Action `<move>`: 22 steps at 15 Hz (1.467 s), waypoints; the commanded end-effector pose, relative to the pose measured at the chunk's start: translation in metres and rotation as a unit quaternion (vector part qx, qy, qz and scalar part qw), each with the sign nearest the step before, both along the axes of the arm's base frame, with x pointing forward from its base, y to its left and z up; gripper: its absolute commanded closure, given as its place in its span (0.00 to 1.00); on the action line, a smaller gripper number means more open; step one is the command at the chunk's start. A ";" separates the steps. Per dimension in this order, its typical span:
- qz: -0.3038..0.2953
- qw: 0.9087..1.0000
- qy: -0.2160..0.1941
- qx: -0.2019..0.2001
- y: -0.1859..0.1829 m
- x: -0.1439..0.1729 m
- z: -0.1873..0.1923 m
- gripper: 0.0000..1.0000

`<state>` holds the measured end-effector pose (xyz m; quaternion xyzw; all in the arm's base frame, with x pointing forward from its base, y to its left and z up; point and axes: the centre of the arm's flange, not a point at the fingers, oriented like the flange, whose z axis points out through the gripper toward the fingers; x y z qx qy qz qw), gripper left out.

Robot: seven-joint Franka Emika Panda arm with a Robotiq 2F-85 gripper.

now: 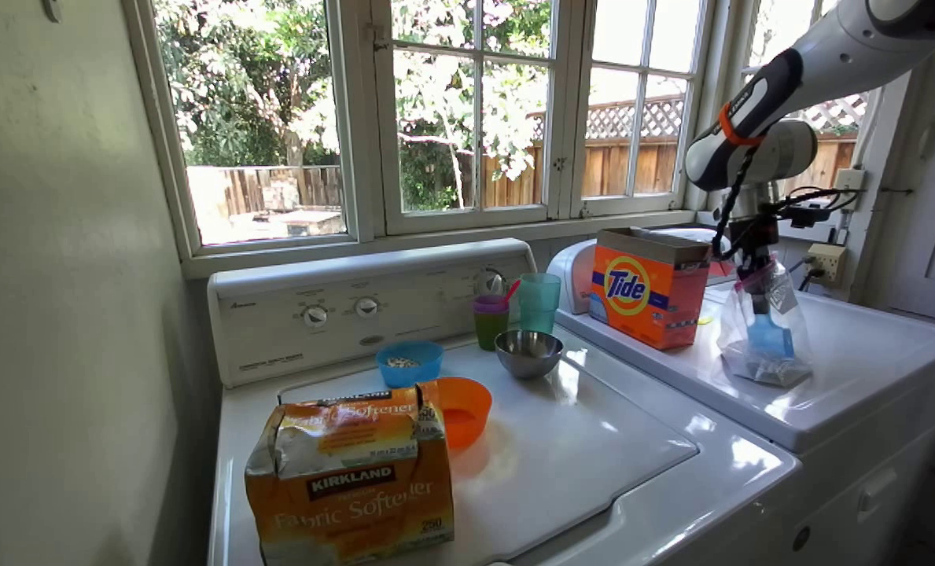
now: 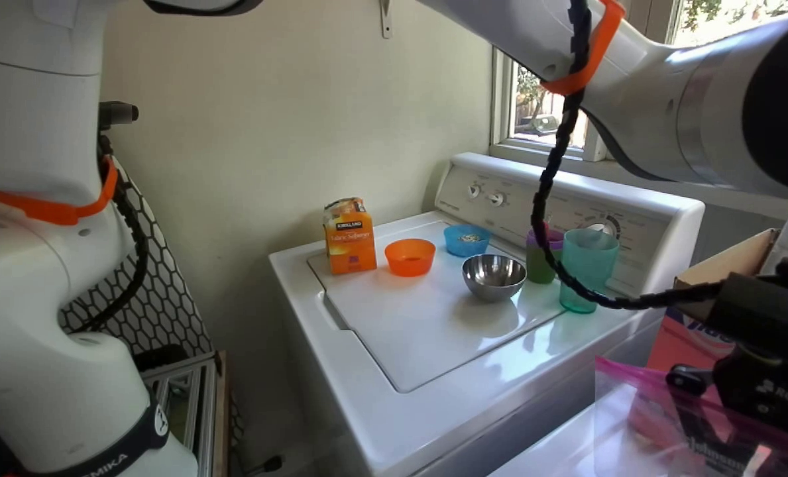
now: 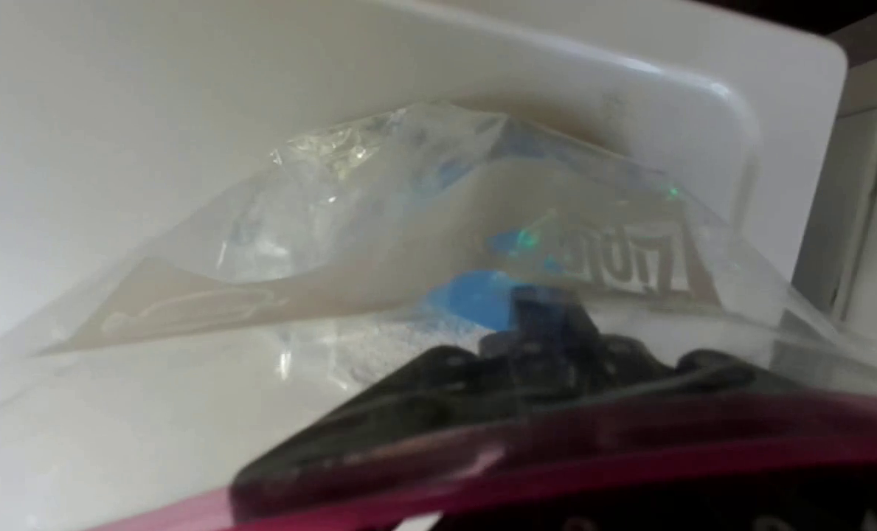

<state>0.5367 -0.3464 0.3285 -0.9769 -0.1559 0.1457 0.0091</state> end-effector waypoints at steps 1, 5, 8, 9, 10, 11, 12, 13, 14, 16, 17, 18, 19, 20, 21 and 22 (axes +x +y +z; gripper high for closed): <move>-0.019 0.998 0.032 0.054 -0.005 0.002 -0.012 0.98; -0.048 0.993 0.043 0.096 -0.016 0.000 -0.014 0.98; -0.082 0.988 0.030 0.130 -0.035 -0.002 -0.011 0.98; -0.093 0.985 0.024 0.141 -0.040 -0.001 -0.011 0.98; -0.103 0.983 0.020 0.150 -0.044 -0.001 -0.012 0.98; -0.113 0.981 0.018 0.158 -0.047 -0.001 -0.012 0.98; -0.122 0.978 0.018 0.166 -0.051 -0.001 -0.013 0.98; -0.129 0.976 0.015 0.174 -0.053 -0.001 -0.014 0.98; -0.134 0.974 0.012 0.182 -0.056 -0.001 -0.014 0.98; -0.142 0.970 0.005 0.196 -0.062 -0.001 -0.013 0.98; -0.145 0.968 -0.001 0.206 -0.065 -0.002 -0.012 0.98; -0.149 0.966 -0.005 0.212 -0.067 -0.002 -0.012 0.98; -0.150 0.965 -0.010 0.216 -0.070 -0.003 -0.009 0.98; -0.149 0.963 -0.015 0.223 -0.072 -0.004 -0.007 0.98; -0.150 0.963 -0.019 0.225 -0.075 -0.005 -0.004 0.98; -0.151 0.962 -0.020 0.228 -0.076 -0.006 0.000 0.98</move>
